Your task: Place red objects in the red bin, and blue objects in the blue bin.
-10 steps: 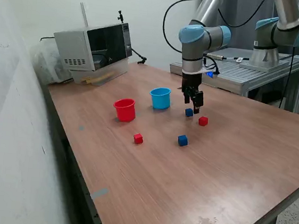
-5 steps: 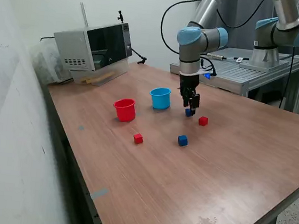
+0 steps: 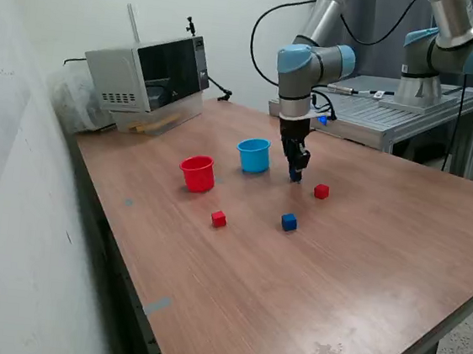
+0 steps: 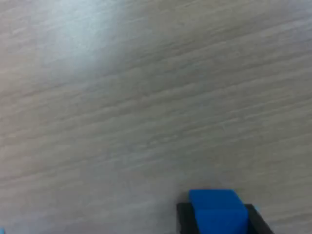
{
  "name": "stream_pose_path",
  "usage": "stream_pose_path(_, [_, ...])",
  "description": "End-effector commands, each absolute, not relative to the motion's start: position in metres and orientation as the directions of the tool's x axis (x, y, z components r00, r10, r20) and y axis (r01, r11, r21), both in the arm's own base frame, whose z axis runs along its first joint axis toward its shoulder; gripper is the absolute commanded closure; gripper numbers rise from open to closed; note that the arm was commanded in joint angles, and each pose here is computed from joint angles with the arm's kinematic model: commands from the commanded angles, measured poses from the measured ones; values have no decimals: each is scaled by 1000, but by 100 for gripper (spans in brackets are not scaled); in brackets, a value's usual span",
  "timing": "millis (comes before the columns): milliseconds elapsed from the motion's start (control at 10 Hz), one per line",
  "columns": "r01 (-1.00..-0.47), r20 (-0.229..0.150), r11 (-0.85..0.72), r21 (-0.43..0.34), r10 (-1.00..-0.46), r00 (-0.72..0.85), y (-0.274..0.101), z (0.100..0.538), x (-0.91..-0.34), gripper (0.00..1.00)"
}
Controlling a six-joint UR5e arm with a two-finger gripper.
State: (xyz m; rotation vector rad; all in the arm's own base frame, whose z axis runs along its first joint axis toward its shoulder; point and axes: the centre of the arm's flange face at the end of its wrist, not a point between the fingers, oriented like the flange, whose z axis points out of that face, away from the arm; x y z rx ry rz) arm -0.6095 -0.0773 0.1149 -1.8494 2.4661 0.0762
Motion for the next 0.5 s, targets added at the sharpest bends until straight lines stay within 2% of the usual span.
stream_pose_path(0, [-979, -64, 192, 67, -979, -196, -106, 160, -606, 100])
stream_pose_path(200, [-980, -49, 127, 155, -989, -136, -145, 249, -584, 100])
stream_pose_path(300, [-976, -46, 124, 179, -990, -134, -146, 267, -581, 100])
stream_pose_path(400, [-977, -48, 128, 170, -989, -138, -144, 267, -581, 100])
